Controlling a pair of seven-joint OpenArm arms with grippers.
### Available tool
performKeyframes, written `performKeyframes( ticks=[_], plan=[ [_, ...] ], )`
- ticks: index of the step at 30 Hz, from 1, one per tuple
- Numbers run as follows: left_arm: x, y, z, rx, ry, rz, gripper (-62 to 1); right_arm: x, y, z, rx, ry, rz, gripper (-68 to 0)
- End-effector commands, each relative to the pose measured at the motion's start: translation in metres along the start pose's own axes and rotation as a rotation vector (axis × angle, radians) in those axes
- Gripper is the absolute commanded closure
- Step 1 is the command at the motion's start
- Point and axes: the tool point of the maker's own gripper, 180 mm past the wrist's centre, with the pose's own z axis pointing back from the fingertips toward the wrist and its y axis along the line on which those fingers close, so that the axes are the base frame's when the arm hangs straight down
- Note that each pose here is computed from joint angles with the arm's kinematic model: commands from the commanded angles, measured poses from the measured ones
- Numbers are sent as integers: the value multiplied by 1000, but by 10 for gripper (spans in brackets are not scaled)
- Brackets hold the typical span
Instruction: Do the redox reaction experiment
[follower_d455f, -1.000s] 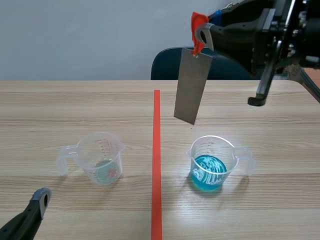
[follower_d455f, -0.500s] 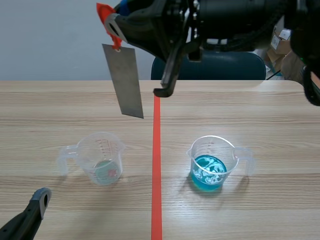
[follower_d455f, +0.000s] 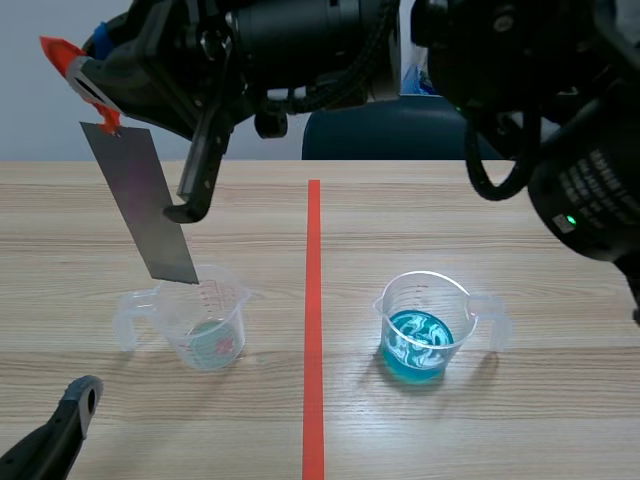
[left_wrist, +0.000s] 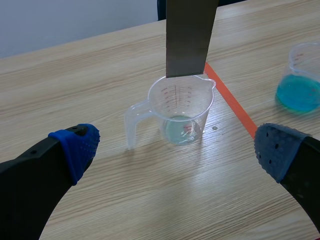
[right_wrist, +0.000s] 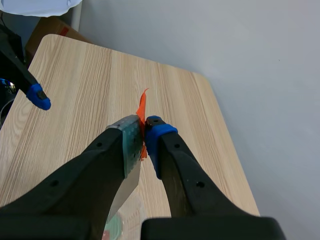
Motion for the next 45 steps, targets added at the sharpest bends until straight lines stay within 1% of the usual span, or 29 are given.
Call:
performKeyframes(
  ticks=[1,9,26,45],
  plan=[
    [11,-2,-2,1,-42,12,-623,10,-4,-2,5,-27,17,-7],
    [11,-2,-2,2,-42,11,-623,10,-8,-11,11,-20,13,-7],
    [11,-1,-2,3,-42,11,-623,7,-7,-11,12,-4,13,-7],
    [11,-1,-2,3,-42,11,-623,7,-7,-11,12,-4,13,-7]
  ],
)
